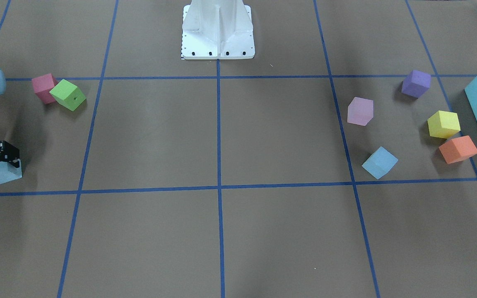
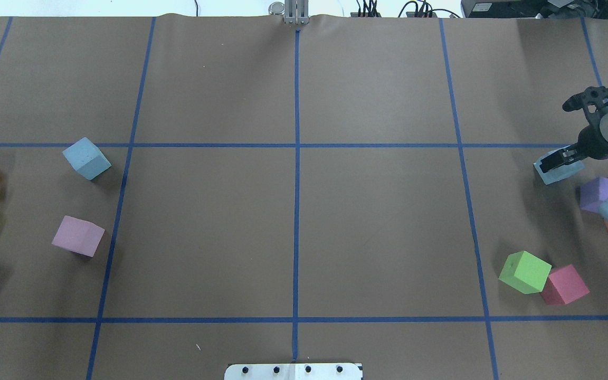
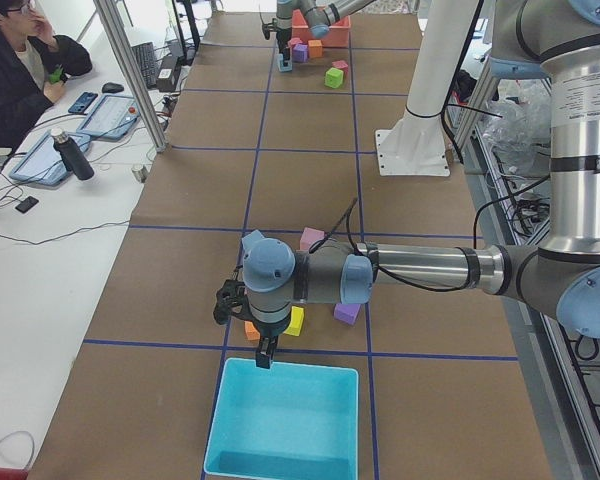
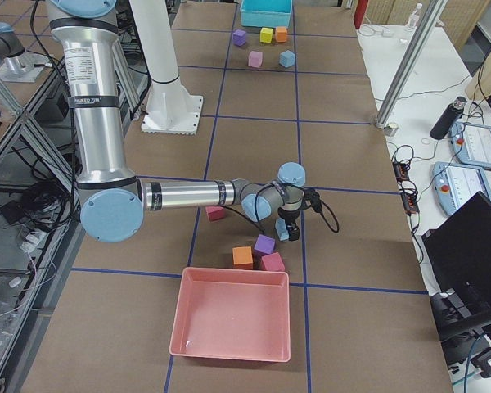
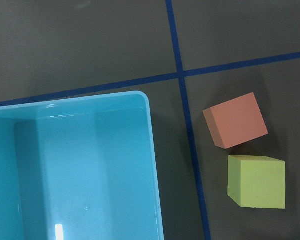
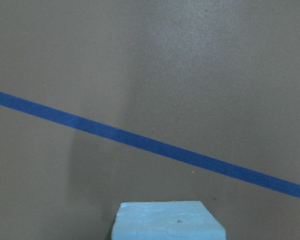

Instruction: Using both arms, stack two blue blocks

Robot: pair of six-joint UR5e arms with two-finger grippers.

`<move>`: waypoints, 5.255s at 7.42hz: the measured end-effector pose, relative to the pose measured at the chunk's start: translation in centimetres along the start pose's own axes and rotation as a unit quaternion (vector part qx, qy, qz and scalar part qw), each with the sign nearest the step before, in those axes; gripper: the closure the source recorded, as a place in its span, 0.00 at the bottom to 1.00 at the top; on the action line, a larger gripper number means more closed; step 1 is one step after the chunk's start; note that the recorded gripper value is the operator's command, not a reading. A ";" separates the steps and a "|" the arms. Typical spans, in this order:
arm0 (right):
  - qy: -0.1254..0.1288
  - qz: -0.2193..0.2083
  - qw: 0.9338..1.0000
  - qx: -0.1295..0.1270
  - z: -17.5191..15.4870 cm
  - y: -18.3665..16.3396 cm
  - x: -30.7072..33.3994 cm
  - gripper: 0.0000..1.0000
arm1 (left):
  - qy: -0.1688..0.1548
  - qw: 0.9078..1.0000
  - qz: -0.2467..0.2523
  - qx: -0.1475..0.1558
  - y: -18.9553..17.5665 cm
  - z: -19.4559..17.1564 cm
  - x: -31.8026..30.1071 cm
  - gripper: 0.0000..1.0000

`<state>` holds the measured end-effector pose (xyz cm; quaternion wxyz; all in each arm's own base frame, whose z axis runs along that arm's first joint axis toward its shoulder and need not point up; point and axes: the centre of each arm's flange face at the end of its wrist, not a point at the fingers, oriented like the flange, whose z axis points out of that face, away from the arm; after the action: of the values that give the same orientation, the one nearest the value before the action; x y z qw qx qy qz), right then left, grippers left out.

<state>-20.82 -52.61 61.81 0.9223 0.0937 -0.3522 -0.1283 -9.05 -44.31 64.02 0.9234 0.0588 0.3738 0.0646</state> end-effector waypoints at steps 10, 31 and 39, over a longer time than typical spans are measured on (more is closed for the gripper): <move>-0.079 0.123 0.988 0.040 -5.3 -13.9 -29.3 0.98 | 0.000 1.000 -0.001 -0.001 0.0 0.1 -0.1 0.02; -0.018 0.107 0.990 0.086 -17.2 -15.3 -27.5 0.00 | -0.014 0.977 0.148 0.151 -7.9 -8.6 7.4 0.02; 0.019 0.070 0.997 0.001 -18.6 10.6 18.0 0.00 | 0.086 0.956 0.256 0.118 -14.0 0.4 24.8 0.02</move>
<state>6.44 -46.42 62.20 0.9355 0.0720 -0.3404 -0.0612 9.96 -54.08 45.11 0.8268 0.2552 0.4291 0.2592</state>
